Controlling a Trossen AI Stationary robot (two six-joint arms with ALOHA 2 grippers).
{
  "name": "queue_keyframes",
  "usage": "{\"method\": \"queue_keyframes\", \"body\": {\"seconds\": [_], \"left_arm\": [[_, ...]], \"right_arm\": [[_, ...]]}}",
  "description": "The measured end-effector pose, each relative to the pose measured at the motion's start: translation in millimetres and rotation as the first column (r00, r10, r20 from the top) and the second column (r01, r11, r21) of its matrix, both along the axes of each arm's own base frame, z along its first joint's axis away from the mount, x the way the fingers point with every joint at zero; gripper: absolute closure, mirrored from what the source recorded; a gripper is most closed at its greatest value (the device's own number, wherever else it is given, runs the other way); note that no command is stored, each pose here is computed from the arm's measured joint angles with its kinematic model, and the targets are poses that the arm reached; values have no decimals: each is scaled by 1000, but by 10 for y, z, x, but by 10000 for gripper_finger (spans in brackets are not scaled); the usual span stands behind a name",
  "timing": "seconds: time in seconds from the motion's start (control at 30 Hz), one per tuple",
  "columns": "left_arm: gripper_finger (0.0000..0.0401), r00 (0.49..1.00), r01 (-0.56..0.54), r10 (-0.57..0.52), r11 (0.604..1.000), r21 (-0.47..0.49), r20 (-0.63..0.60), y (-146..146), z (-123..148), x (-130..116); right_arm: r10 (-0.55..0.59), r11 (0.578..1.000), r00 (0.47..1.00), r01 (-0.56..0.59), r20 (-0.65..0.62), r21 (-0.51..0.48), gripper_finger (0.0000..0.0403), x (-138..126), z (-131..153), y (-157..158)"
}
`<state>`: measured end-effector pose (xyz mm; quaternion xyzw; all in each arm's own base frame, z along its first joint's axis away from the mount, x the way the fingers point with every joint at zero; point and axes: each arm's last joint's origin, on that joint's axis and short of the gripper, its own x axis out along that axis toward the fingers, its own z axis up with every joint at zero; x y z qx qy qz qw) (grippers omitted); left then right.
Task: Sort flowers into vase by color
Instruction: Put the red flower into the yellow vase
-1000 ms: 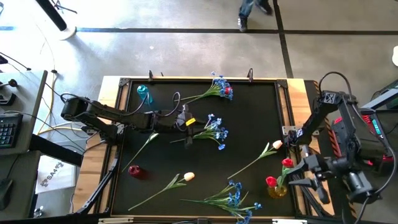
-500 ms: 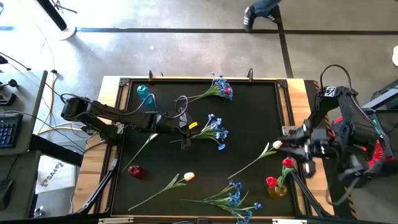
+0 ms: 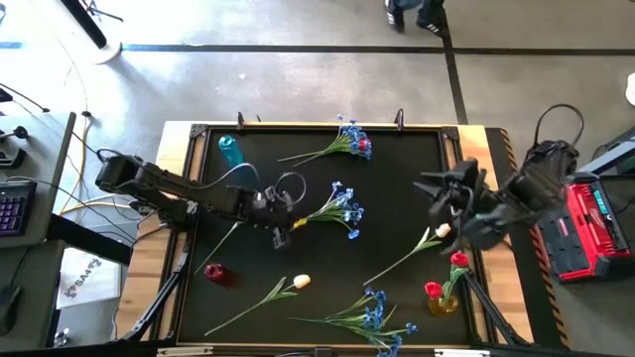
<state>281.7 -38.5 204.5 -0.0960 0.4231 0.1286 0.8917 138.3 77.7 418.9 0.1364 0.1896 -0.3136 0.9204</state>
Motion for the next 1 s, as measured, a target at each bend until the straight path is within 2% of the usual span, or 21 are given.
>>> {"method": "queue_keyframes", "body": {"seconds": [0.2,0.3,0.4,0.6,0.77,0.9,1.0], "left_arm": [[288,1000,9,-9,999,-32,-8,-270,-13,-72],[288,1000,2,-2,1000,-11,-1,-360,-13,-102],[288,1000,-7,7,1000,23,6,-331,-10,-94],[288,999,-50,51,998,28,-14,-1,-12,-24],[288,997,-78,80,994,79,-19,441,0,24],[288,993,-120,120,988,92,10,842,27,28],[288,991,-133,132,983,128,18,1110,44,-6]], "right_arm": [[-95,995,993,97,-65,35,266,135,-37,-172],[-135,988,984,142,-118,56,266,253,-90,-234],[-152,985,968,165,-202,48,266,394,-160,-302],[-143,987,905,160,-401,10,266,708,-344,-463],[-160,986,836,158,-525,-48,266,900,-479,-635],[-181,980,798,193,-575,-41,266,935,-509,-855],[-197,974,791,224,-579,-24,266,927,-496,-1025]]}}
